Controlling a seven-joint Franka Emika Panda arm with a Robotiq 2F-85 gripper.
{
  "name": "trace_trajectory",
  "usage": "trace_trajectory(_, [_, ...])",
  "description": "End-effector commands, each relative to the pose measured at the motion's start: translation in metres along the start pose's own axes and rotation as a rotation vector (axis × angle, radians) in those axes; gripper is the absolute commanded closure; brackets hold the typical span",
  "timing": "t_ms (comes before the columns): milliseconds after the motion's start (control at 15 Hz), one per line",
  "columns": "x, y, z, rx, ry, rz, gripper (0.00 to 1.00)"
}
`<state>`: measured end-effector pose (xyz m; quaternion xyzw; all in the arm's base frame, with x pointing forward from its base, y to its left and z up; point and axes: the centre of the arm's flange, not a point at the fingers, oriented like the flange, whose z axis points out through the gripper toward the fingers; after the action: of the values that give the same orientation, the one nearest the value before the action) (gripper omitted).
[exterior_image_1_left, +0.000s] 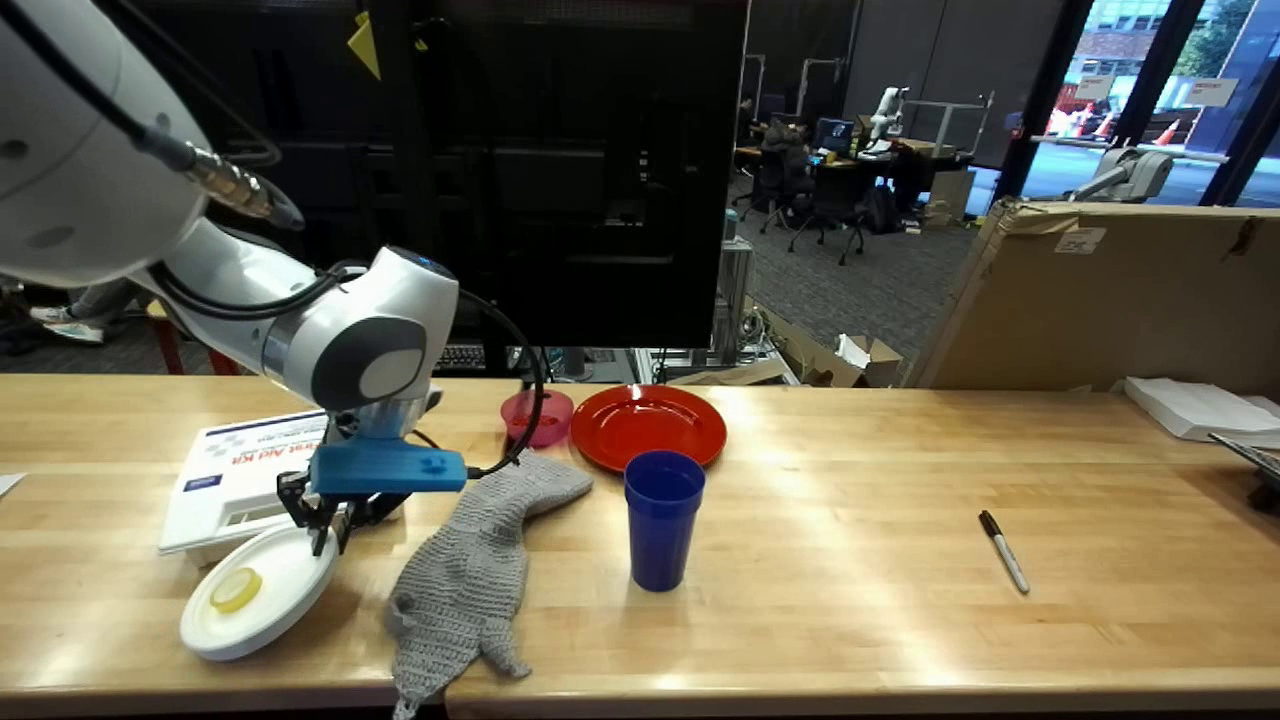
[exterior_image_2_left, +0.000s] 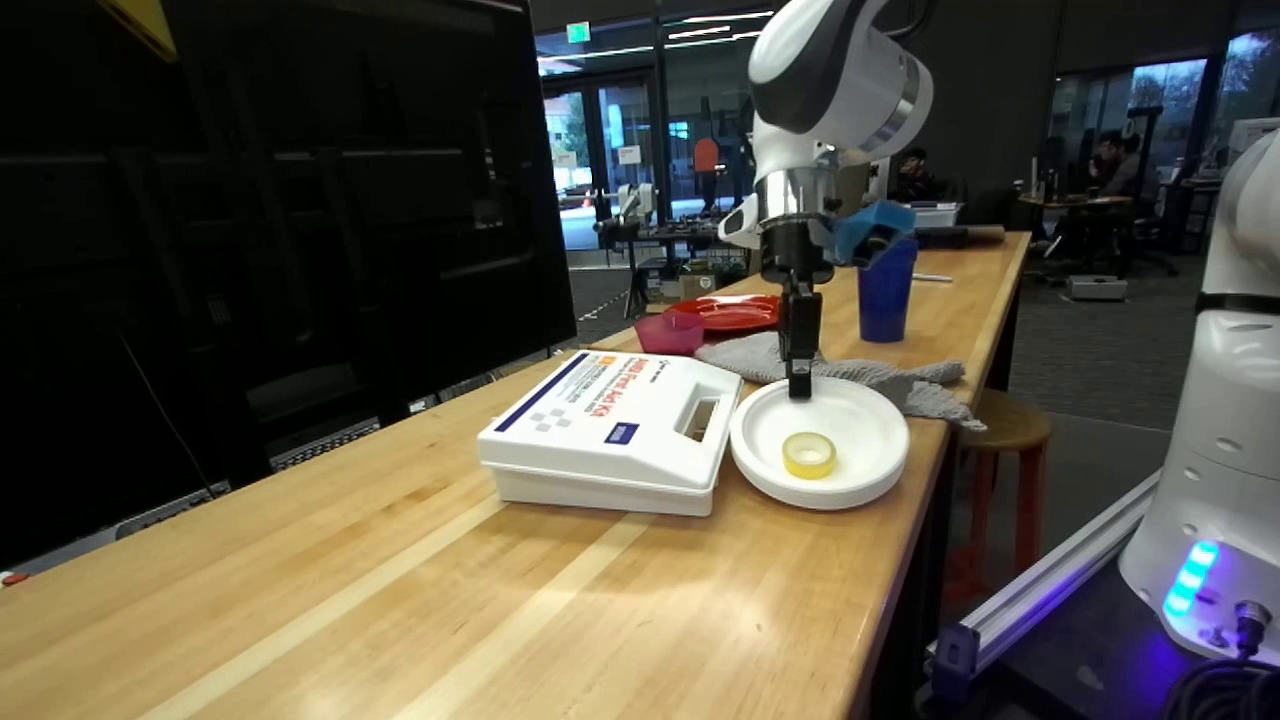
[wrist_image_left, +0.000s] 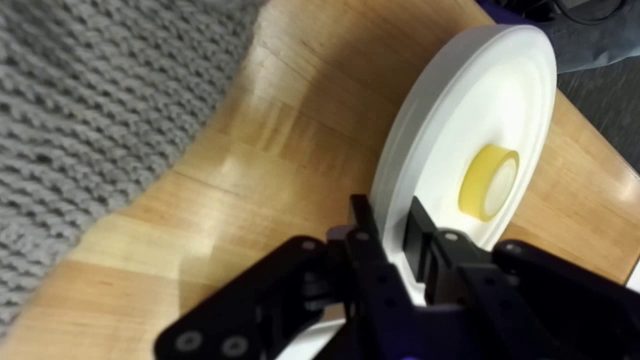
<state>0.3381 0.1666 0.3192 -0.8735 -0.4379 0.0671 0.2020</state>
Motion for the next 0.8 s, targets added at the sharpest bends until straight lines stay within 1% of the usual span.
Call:
trace_trajectory(0, [0.009, -0.001, -0.027, -0.005, -0.01, -0.032, 0.95])
trace_trajectory(267, [0.015, -0.001, -0.043, -0.013, -0.009, -0.049, 0.95])
trace_trajectory(600, [0.018, 0.001, -0.051, -0.019, -0.008, -0.054, 0.95])
trace_trajectory(733, [0.019, 0.003, -0.053, -0.033, -0.016, -0.064, 0.95])
